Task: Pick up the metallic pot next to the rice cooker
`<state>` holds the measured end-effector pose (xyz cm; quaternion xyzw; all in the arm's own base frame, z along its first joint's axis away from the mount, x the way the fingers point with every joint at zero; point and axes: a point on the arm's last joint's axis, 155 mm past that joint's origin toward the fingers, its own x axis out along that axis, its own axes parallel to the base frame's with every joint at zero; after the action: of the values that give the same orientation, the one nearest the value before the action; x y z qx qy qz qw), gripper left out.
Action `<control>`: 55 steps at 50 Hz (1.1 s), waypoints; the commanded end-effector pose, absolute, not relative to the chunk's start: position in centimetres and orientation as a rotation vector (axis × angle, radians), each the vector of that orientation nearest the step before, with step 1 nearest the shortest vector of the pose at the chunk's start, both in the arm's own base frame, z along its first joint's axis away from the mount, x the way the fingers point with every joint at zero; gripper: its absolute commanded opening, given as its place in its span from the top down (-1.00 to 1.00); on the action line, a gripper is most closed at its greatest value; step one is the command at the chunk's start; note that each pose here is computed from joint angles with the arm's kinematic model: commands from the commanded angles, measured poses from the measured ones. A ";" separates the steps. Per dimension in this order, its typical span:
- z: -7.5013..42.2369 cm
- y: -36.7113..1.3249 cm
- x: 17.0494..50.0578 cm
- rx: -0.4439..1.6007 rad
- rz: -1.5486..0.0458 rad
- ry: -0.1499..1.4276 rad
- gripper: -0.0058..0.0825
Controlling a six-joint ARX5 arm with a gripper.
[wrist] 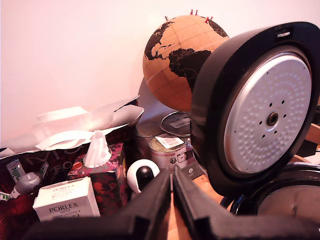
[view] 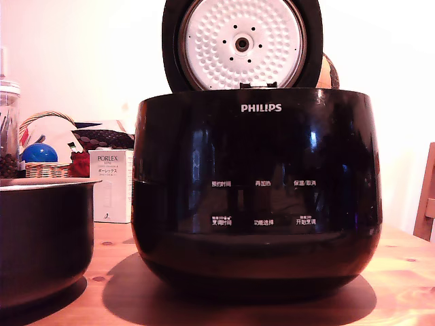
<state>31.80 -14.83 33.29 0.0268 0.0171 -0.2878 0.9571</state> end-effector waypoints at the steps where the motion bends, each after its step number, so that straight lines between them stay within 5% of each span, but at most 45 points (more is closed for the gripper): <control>1: 32.4 -15.6 31.1 0.041 -0.642 0.077 0.92; 28: 31.9 -16.6 24.5 0.073 -0.818 0.421 0.92; 55: 24.8 -12.5 16.2 0.319 -0.835 0.891 0.92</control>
<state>16.01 -12.46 25.06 0.1309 0.4178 -0.3851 0.8124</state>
